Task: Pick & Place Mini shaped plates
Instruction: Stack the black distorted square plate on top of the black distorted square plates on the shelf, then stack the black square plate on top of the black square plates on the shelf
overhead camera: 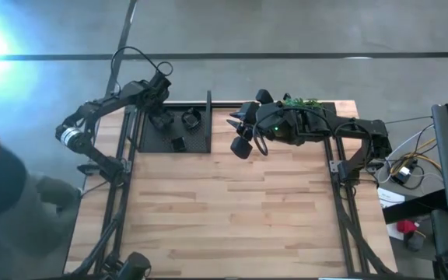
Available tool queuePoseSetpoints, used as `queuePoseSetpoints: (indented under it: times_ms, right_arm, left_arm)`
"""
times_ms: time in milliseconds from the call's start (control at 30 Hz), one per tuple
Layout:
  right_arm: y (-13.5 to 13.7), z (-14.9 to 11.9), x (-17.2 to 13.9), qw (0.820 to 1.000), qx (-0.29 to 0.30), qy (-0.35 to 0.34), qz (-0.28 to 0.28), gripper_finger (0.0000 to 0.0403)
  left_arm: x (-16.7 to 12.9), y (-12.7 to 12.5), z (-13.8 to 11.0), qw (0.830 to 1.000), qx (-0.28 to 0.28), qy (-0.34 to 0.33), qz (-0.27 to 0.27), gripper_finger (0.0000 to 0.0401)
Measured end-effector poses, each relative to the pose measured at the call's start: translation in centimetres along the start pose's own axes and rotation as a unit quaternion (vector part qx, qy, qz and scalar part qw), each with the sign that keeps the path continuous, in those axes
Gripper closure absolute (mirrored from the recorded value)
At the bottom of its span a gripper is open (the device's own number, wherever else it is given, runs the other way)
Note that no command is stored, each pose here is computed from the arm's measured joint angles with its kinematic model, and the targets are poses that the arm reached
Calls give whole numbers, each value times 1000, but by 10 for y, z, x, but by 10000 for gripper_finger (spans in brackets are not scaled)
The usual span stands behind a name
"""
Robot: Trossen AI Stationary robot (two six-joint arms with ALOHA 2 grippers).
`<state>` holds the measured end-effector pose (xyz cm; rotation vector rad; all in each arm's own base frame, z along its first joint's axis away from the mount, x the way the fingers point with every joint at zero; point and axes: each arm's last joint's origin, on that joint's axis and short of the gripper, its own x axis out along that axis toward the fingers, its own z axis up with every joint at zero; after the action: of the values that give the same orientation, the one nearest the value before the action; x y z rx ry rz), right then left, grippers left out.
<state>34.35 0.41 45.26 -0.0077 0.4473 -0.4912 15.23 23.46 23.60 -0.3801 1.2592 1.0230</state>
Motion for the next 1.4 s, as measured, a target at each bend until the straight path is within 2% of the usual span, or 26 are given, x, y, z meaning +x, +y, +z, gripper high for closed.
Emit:
queuePoseSetpoints:
  times_ms: [367,633,833,1000,1200,1400]
  right_arm:
    - [0,0,0,1000,-1,0,0,321]
    - [-1,0,0,1000,0,0,-1,320]
    - [-2,0,1,1000,4,1,-4,314]
    - [-8,0,4,1000,15,7,-14,319]
    - [-36,-6,17,997,51,52,-23,328]
    - [-74,-14,34,990,93,107,-3,329]
  left_arm:
    - [0,1,-2,1000,19,11,19,342]
    - [0,4,-2,996,51,18,72,339]
    - [-9,7,4,996,43,-2,73,339]
    - [-39,8,5,996,12,-57,72,339]
    - [-96,-4,-14,985,-20,-164,45,339]
    - [-151,-29,-44,963,20,-269,-18,339]
